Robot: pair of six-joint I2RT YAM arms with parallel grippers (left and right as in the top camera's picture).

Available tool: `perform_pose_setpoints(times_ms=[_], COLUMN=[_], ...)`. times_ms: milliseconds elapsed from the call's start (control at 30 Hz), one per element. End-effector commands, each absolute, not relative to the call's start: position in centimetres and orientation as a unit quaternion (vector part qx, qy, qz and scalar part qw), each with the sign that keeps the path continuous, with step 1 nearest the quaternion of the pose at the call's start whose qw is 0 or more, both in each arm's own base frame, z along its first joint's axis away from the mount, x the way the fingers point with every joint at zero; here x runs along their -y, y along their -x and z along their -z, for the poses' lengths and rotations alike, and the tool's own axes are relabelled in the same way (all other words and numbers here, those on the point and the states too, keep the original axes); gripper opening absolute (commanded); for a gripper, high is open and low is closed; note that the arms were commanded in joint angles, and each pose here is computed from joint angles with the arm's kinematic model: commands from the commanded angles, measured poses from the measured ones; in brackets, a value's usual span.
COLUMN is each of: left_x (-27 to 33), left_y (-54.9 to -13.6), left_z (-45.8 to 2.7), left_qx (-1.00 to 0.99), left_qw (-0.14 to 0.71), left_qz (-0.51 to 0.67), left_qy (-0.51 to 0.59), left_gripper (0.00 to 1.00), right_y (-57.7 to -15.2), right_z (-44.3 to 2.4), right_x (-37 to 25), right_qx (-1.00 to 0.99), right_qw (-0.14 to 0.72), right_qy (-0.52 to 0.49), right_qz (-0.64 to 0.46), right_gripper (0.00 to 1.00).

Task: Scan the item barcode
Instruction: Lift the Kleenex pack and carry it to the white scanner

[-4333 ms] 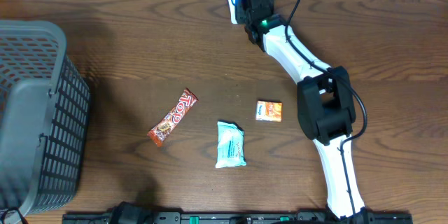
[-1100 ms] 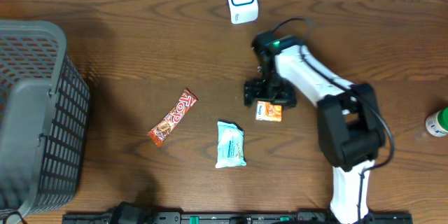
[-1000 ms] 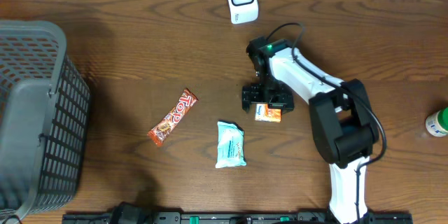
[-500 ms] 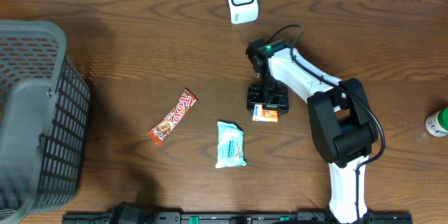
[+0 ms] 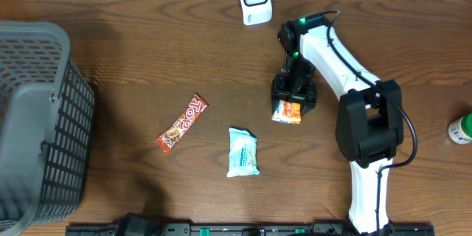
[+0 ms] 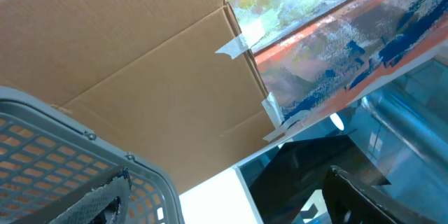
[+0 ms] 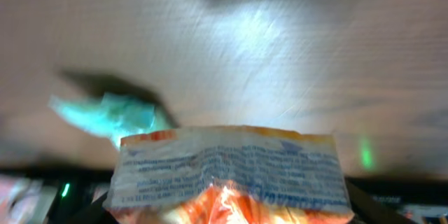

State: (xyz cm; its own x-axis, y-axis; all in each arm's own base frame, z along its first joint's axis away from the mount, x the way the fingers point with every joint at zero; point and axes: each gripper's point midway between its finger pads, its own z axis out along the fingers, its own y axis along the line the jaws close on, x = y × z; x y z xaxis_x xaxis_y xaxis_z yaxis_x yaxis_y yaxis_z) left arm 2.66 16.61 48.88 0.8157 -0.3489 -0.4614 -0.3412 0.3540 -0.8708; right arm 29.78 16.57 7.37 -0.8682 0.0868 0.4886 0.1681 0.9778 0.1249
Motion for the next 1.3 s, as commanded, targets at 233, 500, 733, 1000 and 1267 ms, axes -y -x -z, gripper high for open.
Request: perform_pose_setpoints(times_ms=[233, 500, 733, 1000, 1267], left_x=[-16.4, -16.3, -16.0, -15.8, -15.7], left_y=[-3.5, -3.5, -3.9, -4.5, -4.7], left_z=[-48.1, -48.1, -48.5, -48.2, -48.1], left_qx=[-0.306, -0.306, -0.311, -0.320, -0.322], left_qw=[0.763, 0.763, 0.770, 0.771, 0.772], left_qz=[0.006, 0.006, 0.014, 0.011, 0.011], left_qy=[0.570, 0.570, 0.556, 0.551, 0.548], left_gripper=[0.88, 0.88, 0.88, 0.88, 0.88], right_y=[-28.0, -27.1, -30.2, -38.7, -49.5], right_z=[-9.8, -10.1, -8.9, -12.3, -21.0], right_x=[-18.8, -20.5, -21.6, -22.9, -21.8], right_qx=[0.937, 0.932, 0.946, 0.958, 0.949], right_qw=[0.300, 0.309, 0.246, 0.081, -0.189], right_qy=[0.042, 0.026, 0.037, 0.025, -0.007], right_qz=[0.176, 0.186, 0.209, 0.274, 0.252], right_gripper=[0.67, 0.67, 0.59, 0.59, 0.57])
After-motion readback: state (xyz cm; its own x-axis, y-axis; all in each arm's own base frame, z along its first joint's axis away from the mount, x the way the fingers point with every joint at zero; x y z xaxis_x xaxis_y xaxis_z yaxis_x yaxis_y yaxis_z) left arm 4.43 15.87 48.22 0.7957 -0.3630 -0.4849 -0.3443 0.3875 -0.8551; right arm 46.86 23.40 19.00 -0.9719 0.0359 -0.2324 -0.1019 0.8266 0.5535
